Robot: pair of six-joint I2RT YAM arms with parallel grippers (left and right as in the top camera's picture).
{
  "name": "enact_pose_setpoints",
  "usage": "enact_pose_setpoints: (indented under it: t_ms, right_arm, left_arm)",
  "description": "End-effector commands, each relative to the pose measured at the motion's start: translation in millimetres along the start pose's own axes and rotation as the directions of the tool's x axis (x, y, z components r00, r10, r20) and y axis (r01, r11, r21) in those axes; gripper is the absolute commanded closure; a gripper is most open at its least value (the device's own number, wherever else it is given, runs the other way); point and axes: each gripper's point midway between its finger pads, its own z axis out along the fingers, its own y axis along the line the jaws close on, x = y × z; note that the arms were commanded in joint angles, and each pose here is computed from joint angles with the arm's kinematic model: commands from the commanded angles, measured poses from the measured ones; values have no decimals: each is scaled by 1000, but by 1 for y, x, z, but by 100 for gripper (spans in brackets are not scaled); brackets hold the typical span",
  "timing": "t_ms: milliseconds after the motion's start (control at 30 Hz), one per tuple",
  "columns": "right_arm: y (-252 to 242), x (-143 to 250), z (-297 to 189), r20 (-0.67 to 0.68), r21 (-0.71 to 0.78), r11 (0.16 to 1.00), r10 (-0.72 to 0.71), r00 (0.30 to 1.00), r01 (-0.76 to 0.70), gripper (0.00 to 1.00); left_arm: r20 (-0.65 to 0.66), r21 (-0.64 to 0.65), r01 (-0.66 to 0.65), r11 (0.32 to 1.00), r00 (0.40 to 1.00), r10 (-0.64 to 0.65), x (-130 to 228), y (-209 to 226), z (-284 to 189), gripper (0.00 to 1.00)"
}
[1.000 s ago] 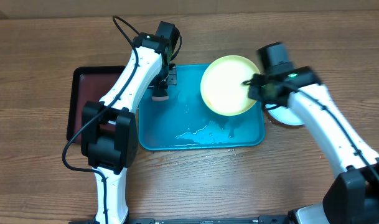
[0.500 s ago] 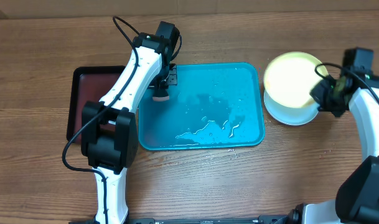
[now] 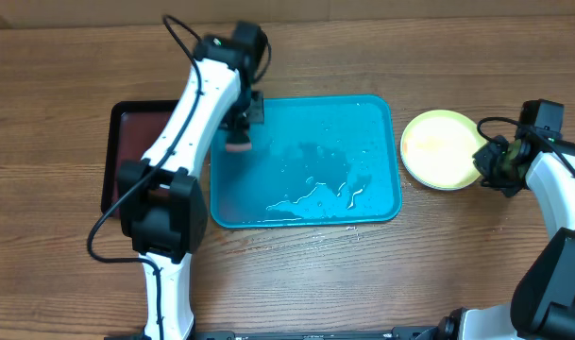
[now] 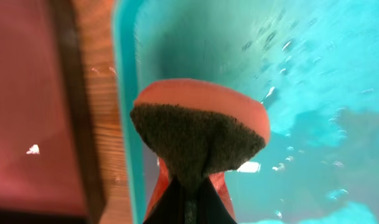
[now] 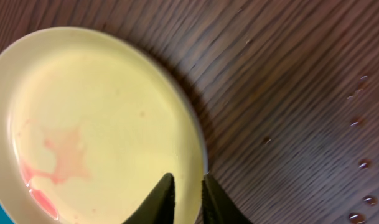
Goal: Clean dirty plates on tray and stack at the side
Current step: 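Place the sponge on the dark red tray with the left gripper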
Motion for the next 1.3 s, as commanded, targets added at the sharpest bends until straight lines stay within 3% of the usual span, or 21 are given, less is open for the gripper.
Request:
enact_pose_setpoints:
  t_ms: [0, 200, 400, 633, 833, 1033, 1267]
  right_arm:
    - [21, 17, -3, -54, -93, 991, -106, 993, 101, 78]
    - [48, 43, -21, -162, -208, 964, -200, 966, 165, 59]
    - [78, 56, -48, -192, -264, 937, -282, 940, 227, 55]
    - [111, 83, -54, -167, -313, 883, -412, 896, 348, 48]
    - [127, 102, -55, -141, -324, 840, -498, 856, 435, 39]
    - [129, 107, -54, -136, -315, 832, -516, 846, 456, 35]
    - [128, 108, -54, -140, -313, 833, -516, 845, 456, 34]
  left_arm:
    - [128, 34, 7, 999, 992, -11, -24, 16, -56, 96]
    - [222, 3, 55, 998, 973, -54, -27, 58, -117, 96]
    - [164, -80, 133, 988, 979, -119, -5, 107, -125, 96]
    - [58, -153, 197, 968, 980, -190, 4, 155, -85, 96]
    - [-4, -147, 87, 985, 996, -89, -1, 188, -10, 96]
    - [-29, 13, -28, 1000, 999, 28, 8, 182, 50, 96]
    - [-46, 15, -25, 1000, 999, 26, 22, 180, 85, 96]
